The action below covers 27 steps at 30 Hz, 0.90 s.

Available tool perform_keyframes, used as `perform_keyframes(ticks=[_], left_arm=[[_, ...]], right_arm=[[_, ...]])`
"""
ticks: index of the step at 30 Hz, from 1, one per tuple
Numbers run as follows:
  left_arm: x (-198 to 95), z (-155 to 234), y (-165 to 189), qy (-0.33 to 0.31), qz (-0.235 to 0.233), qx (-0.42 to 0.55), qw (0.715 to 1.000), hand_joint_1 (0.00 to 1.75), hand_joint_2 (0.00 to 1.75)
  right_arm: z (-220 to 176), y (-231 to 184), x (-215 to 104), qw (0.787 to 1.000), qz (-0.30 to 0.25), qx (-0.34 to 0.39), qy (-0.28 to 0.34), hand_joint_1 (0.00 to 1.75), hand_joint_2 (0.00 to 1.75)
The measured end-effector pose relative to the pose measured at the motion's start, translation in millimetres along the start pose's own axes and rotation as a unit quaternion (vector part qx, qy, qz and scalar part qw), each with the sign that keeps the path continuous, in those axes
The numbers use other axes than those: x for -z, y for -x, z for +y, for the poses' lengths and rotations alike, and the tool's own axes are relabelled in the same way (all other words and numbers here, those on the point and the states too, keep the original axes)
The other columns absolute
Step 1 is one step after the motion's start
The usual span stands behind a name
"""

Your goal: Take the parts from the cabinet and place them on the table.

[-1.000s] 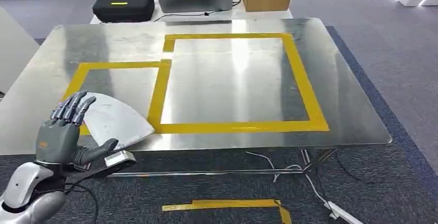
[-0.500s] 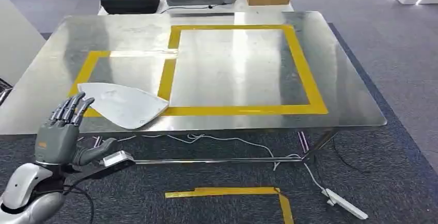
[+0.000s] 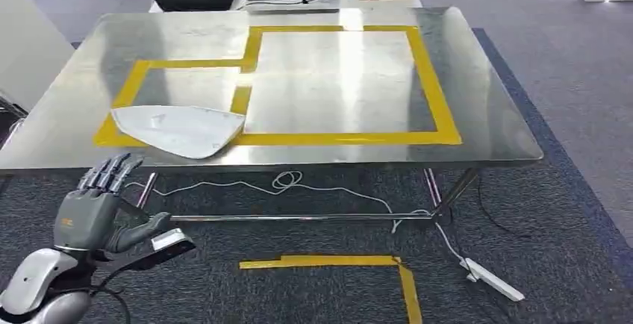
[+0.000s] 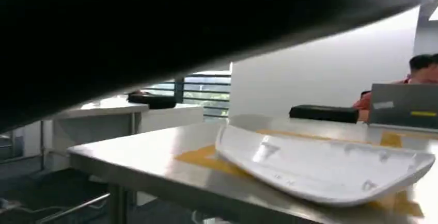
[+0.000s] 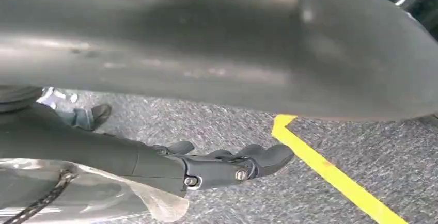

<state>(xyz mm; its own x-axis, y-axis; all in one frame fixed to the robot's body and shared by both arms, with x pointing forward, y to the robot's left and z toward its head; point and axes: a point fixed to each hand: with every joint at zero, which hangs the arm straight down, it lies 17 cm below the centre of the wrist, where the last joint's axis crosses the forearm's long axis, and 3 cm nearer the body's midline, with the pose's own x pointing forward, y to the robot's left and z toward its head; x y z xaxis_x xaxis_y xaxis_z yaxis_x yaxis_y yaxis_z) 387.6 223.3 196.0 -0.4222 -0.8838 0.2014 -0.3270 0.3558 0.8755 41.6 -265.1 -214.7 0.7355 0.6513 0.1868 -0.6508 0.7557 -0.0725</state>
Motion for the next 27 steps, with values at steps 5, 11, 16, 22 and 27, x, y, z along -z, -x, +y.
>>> perform_keyframes(ticks=[5,11,16,22,27], left_arm=[[-33.8,-41.4,19.7,0.07,0.042,0.009,0.997,0.0,0.0],[-63.7,-69.4,28.2,0.115,0.066,0.008,0.991,0.0,0.0],[-84.0,-90.4,40.4,0.159,0.104,0.009,0.982,0.0,0.0],[-166.7,-155.3,48.3,0.287,0.207,-0.022,0.935,0.0,0.0],[-259.6,-202.8,37.7,0.401,0.301,-0.091,0.86,0.0,0.0]], right_arm=[[5.4,5.4,-2.6,1.0,0.009,0.014,-0.002,0.0,0.0],[6.6,6.9,-4.1,1.0,0.011,0.018,-0.002,0.0,0.0],[4.8,7.8,-6.2,0.999,0.016,0.038,0.004,0.0,0.0],[12.8,21.1,-17.1,0.993,0.027,0.113,0.017,0.0,0.0],[46.1,49.8,-53.2,0.987,0.017,0.162,0.006,0.0,0.0]])
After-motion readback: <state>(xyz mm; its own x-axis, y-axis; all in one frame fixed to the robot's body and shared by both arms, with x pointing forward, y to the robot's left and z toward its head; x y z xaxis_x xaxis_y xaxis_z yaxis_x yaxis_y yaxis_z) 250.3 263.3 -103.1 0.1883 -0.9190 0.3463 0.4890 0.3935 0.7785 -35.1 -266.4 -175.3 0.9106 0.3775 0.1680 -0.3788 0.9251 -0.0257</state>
